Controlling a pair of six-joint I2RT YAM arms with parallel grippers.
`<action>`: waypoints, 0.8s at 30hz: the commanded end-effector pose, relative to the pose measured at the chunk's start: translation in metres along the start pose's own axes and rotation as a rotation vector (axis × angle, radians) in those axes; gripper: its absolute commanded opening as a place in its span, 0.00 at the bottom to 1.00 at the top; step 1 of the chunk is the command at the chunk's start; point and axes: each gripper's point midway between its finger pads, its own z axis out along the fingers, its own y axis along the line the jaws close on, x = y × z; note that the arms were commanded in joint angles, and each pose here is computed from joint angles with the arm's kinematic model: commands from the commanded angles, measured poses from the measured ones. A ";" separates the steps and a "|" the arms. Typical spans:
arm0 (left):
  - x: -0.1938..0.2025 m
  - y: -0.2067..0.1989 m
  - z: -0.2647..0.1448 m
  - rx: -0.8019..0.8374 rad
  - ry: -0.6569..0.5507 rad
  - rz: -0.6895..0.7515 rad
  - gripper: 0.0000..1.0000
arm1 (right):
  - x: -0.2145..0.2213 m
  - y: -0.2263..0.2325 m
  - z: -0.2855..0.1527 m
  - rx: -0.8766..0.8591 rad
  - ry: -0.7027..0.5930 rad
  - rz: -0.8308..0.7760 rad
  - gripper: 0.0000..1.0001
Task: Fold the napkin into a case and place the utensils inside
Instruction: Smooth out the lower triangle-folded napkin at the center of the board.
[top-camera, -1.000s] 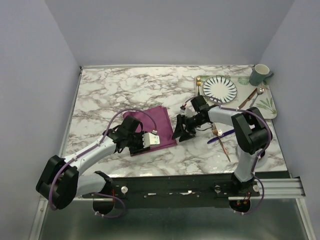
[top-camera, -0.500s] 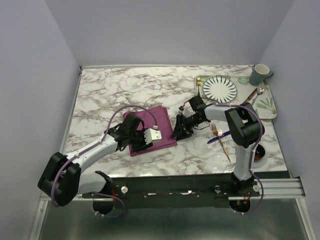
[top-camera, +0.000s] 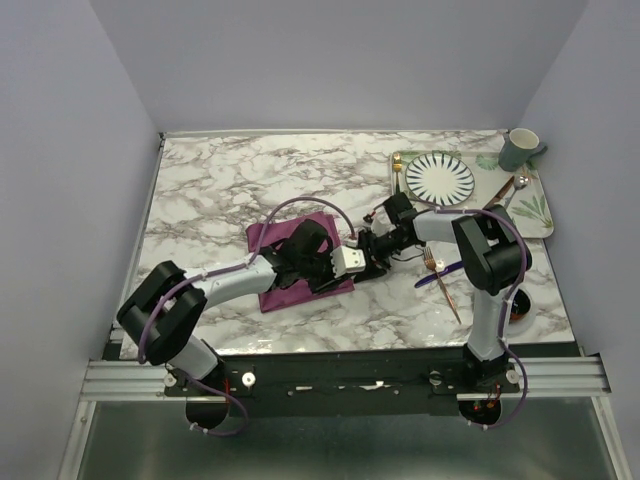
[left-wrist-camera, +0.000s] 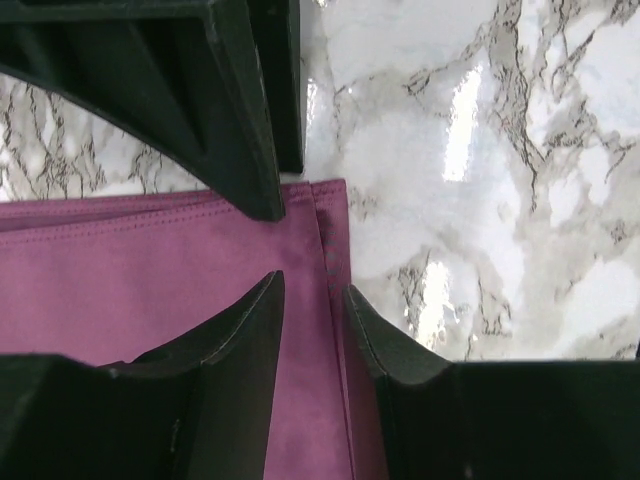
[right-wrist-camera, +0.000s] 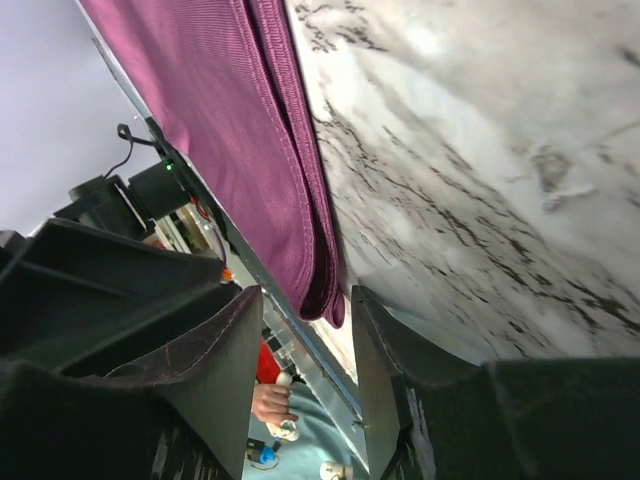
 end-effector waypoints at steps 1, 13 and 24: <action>-0.019 0.010 0.016 -0.032 -0.024 0.030 0.41 | -0.003 -0.014 0.002 0.035 -0.017 0.028 0.48; -0.008 0.002 0.032 0.024 0.029 0.030 0.38 | -0.004 -0.018 0.005 0.038 -0.018 0.051 0.45; -0.012 -0.002 0.028 0.031 0.026 0.044 0.07 | -0.004 -0.020 0.007 0.032 -0.010 0.063 0.45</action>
